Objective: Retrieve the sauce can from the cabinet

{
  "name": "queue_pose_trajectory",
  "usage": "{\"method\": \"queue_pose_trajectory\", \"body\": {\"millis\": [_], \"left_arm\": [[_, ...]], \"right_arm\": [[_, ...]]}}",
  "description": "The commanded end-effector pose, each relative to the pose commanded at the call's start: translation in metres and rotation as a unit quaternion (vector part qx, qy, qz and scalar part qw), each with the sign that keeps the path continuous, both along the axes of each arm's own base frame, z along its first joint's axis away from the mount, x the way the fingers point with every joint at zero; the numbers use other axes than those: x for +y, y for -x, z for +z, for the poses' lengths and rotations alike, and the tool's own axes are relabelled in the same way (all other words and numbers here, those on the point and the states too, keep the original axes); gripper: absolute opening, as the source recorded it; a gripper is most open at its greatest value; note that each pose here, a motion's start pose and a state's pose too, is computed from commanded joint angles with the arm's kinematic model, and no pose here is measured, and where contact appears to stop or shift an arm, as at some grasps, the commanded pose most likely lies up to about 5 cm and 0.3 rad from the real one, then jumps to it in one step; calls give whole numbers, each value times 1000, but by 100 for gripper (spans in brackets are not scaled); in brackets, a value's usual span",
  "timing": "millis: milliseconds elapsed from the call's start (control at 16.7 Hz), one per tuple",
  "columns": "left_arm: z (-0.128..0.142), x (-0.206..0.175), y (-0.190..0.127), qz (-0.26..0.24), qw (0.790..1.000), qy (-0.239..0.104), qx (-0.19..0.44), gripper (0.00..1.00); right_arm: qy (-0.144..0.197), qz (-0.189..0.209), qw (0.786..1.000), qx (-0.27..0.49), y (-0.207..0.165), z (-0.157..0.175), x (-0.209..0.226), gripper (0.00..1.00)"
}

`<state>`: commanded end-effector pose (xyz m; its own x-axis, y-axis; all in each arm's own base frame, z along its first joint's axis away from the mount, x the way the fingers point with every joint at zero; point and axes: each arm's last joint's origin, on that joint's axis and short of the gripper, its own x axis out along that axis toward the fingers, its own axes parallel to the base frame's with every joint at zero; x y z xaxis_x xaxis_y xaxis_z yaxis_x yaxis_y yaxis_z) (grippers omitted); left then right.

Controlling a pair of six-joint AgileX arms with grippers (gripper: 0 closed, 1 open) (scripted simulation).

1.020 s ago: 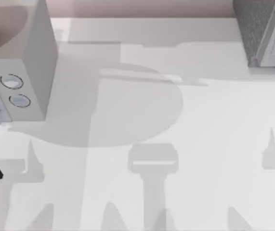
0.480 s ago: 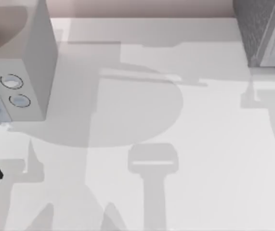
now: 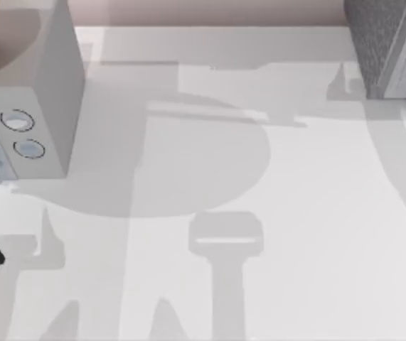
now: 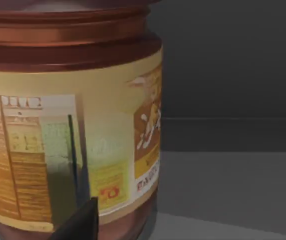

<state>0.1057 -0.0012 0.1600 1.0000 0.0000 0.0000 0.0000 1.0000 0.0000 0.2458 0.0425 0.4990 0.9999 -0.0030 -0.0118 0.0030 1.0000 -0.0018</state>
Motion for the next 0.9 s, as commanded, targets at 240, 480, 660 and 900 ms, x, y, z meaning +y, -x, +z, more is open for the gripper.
{"method": "queue_pose_trajectory", "body": {"millis": [240, 480, 660, 900], "left_arm": [[0, 0, 0, 0, 1000, 0, 0, 100], [0, 0, 0, 0, 1000, 0, 0, 100], [0, 0, 0, 0, 1000, 0, 0, 100], [0, 0, 0, 0, 1000, 0, 0, 100]], "right_arm": [[-1, 2, 1000, -6, -10, 11, 5, 100], [-1, 0, 1000, -7, -9, 11, 4, 100], [-3, -1, 1000, -8, -11, 11, 12, 100], [-2, -3, 1000, -9, -16, 8, 43, 100]]}}
